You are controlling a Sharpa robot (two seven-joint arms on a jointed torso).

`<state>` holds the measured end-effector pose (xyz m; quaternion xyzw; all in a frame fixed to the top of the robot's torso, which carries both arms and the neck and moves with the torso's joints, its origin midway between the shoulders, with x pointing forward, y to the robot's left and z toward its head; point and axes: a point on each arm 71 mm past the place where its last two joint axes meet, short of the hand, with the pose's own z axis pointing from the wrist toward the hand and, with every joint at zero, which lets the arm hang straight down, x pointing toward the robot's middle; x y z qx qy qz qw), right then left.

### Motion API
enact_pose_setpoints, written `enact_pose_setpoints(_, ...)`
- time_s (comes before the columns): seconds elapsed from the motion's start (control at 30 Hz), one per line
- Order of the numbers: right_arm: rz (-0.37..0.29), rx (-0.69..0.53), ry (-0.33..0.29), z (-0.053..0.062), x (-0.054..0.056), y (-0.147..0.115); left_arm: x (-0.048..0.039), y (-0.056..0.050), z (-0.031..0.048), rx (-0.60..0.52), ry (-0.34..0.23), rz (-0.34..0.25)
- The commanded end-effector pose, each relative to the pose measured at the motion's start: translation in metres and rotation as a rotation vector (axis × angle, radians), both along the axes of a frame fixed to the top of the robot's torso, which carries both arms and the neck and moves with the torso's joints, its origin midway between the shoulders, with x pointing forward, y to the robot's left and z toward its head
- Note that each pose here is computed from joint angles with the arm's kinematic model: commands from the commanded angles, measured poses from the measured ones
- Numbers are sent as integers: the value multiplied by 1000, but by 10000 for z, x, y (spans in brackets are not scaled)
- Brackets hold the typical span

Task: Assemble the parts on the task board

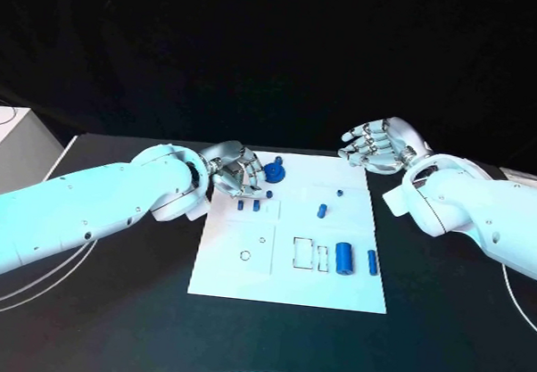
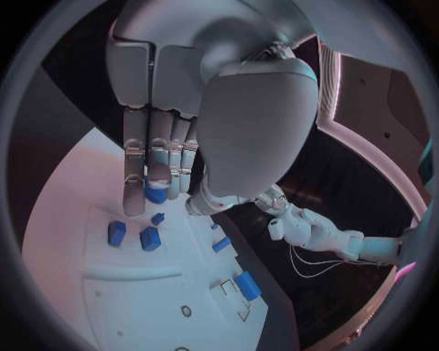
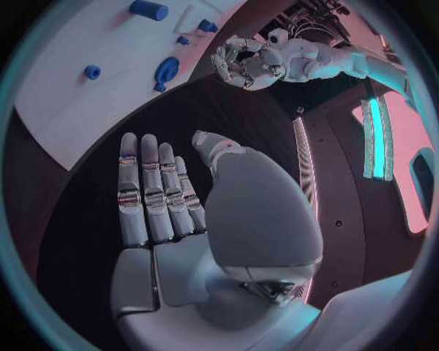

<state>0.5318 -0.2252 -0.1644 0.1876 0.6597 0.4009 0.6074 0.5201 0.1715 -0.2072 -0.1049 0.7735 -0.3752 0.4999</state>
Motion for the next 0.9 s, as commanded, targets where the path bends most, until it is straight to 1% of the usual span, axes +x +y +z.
enact_pose_setpoints(0.03, 36, -18, -12, 3, -6, 34, 30, -106, 55, 54, -169, -57)
enact_pose_setpoints(0.1, 40, -22, -14, 3, -6, 42, 55, -163, 35, 82, -202, -67)
enact_pose_setpoints(0.17, 43, -25, -15, 3, -5, 49, 80, -205, 4, 113, -217, -73)
enact_pose_setpoints(0.37, 50, -27, -12, 1, -6, 64, 144, -264, -114, 221, -212, -77)
enact_pose_setpoints(0.53, 51, -26, -9, -1, -6, 65, 169, -307, -173, 274, -222, -71)
enact_pose_setpoints(0.67, 51, -25, -7, -2, -4, 67, 177, -355, -192, 297, -233, -74)
enact_pose_setpoints(0.9, 51, -25, -6, -3, -2, 73, 198, -418, -199, 314, -254, -71)
